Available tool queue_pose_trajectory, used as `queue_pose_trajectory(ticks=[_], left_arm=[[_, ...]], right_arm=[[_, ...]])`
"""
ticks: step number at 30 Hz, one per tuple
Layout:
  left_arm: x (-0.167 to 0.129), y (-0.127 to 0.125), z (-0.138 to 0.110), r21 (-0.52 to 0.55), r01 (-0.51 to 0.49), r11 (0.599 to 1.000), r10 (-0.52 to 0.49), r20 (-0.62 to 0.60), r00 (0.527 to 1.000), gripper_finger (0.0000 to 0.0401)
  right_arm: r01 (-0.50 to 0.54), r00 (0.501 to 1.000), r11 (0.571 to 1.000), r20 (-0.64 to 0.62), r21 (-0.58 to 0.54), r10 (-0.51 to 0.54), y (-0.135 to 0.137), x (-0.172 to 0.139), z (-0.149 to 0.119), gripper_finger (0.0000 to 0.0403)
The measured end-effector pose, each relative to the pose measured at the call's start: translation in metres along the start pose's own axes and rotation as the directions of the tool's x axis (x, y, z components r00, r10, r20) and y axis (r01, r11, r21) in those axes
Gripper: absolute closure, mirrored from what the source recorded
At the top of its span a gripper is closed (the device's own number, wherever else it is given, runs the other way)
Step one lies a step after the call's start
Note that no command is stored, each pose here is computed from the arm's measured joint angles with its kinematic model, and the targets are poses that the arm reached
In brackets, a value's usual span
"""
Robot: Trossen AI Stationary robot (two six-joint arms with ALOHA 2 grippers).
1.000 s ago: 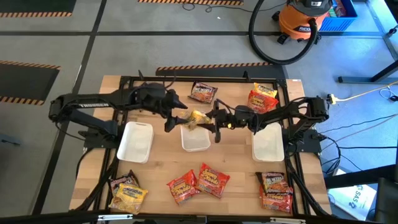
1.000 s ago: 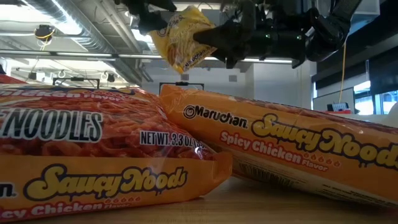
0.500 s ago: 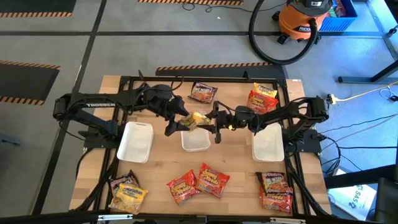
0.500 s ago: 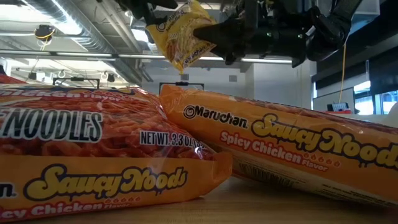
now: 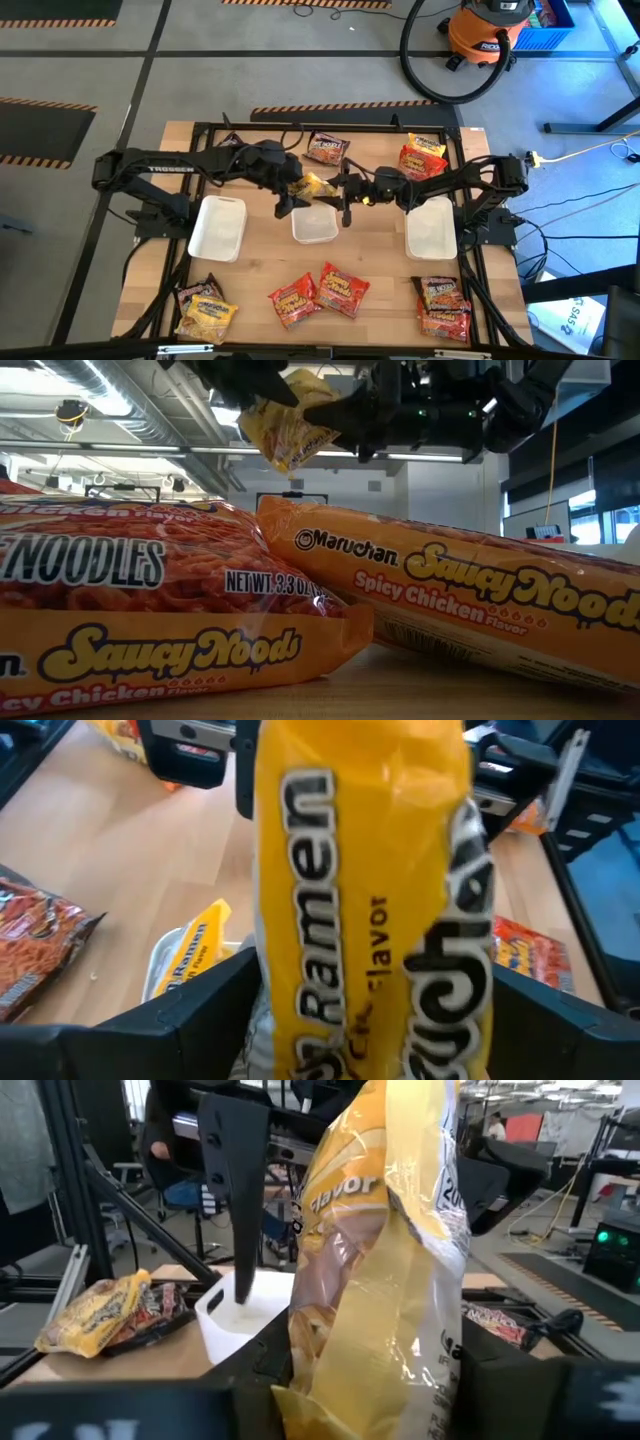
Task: Sort Maruchan noodles
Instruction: Put the top left yellow noodle pack into the center white bin
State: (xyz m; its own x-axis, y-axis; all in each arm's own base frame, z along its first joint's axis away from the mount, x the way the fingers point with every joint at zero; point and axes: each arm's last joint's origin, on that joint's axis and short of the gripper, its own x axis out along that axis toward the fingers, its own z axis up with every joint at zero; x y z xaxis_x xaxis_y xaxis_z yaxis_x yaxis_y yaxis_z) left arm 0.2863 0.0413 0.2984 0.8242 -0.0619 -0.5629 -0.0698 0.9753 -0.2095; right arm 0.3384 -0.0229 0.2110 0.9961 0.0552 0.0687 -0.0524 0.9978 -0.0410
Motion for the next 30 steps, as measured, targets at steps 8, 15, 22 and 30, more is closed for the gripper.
queue_pose_trajectory(ticks=[8, 15, 22, 30], left_arm=[[0.0, 0.001, 0.0, 0.018, -0.034, 0.999, 0.034, 0.004, 0.999, 0.0168], [0.0, 0.002, 0.0, 0.038, -0.038, 0.999, 0.038, 0.001, 0.999, 0.0238], [0.0, 0.002, -0.001, 0.067, -0.046, 0.997, 0.047, -0.01, 0.999, 0.026], [0.0, 0.004, -0.007, 0.094, -0.092, 0.991, 0.099, -0.068, 0.993, 0.0262]], right_arm=[[-0.007, 1.0, 1.0, 0.005, 0.0, 0.007, 0.0, 0.0, 0.0, 0.0278], [-0.007, 1.0, 1.0, 0.006, -0.001, 0.007, 0.0, 0.0, 0.001, 0.027], [-0.016, 0.999, 1.0, -0.033, -0.018, 0.015, 0.001, 0.0, -0.001, 0.0175], [-0.008, 0.974, 0.999, -0.228, -0.039, -0.001, 0.002, -0.022, 0.019, 0.0106]])
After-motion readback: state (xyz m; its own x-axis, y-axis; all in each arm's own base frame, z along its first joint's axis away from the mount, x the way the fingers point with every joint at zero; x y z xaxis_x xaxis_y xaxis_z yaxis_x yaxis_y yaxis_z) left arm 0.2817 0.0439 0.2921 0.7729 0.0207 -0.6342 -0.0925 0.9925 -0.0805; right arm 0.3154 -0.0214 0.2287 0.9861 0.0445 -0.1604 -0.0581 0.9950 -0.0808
